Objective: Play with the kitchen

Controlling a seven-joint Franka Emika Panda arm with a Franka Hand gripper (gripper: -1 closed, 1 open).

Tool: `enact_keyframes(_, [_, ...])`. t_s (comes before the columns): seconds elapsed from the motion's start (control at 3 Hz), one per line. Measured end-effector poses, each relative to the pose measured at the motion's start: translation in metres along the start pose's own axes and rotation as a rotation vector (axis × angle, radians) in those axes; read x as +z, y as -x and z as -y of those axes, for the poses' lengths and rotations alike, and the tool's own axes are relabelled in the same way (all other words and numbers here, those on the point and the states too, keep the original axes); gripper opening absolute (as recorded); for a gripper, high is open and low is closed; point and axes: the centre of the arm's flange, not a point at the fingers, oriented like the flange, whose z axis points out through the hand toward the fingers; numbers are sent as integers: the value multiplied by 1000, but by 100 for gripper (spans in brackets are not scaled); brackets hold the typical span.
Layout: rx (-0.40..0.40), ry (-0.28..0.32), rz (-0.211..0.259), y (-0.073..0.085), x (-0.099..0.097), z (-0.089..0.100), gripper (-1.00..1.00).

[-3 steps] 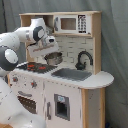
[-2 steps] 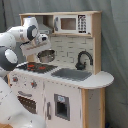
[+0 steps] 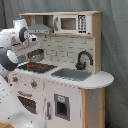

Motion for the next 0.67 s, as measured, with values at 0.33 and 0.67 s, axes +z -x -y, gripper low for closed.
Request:
enact_keyframes(0.33, [-48,-26,-11,0,11,29,-100])
enact_keyframes(0.67, [-81,-46,-8,-2,20,44,-100])
